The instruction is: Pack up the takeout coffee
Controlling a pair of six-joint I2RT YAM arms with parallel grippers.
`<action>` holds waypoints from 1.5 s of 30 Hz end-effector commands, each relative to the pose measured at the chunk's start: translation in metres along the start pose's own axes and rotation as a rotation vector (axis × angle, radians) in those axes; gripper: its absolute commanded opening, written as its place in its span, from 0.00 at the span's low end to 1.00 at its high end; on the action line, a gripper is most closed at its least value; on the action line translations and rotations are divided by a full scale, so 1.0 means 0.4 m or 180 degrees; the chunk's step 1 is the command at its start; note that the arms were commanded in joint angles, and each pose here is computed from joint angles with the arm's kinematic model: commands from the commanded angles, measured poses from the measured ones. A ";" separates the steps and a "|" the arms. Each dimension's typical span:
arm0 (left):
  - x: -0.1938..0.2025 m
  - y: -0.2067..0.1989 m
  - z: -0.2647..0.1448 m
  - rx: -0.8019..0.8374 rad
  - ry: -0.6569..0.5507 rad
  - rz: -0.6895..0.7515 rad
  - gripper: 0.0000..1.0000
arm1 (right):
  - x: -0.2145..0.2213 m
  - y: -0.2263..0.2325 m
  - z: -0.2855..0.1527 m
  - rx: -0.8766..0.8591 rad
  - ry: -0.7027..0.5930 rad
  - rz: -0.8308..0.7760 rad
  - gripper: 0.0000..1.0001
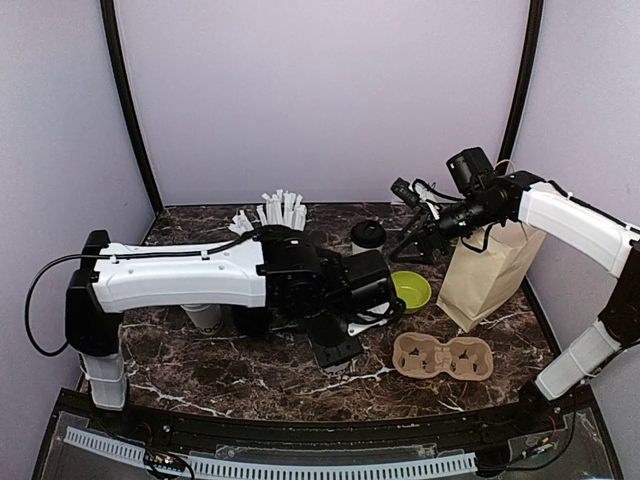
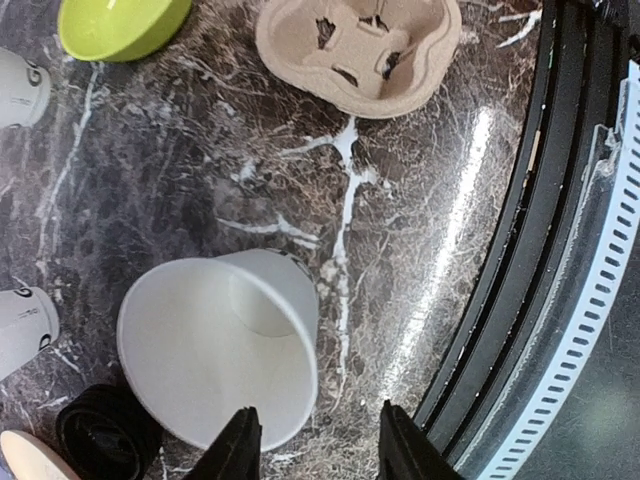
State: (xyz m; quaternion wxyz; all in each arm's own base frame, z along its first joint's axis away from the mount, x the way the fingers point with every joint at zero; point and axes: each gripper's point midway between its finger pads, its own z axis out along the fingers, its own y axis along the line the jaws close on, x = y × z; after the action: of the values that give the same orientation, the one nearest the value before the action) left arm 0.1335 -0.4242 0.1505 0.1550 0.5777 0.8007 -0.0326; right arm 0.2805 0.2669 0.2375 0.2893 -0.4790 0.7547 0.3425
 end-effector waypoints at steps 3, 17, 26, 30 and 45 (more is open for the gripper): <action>0.054 0.199 -0.153 -0.0475 -0.0277 -0.1029 0.45 | -0.017 0.009 -0.015 0.0014 -0.0099 -0.0062 0.84; 0.283 0.391 0.050 -0.0720 0.0496 -0.2373 0.49 | -0.016 0.004 -0.013 0.0050 -0.0108 -0.0065 0.84; 0.280 0.405 0.152 -0.0738 0.0519 -0.2758 0.53 | -0.011 0.003 -0.008 0.0033 -0.0110 -0.0069 0.84; 0.292 0.418 0.175 -0.0805 0.0584 -0.2791 0.51 | -0.009 0.002 -0.005 0.0014 -0.0101 -0.0059 0.83; 0.325 0.435 0.198 -0.0928 0.0748 -0.2769 0.33 | -0.008 -0.004 0.005 -0.0010 -0.0080 -0.0042 0.83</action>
State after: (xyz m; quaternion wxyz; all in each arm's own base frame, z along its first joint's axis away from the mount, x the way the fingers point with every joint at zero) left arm 0.2769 -0.2766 0.0635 0.1201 0.1619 0.9774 0.0633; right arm 0.2804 0.2668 0.2353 0.2916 -0.4784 0.7543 0.3423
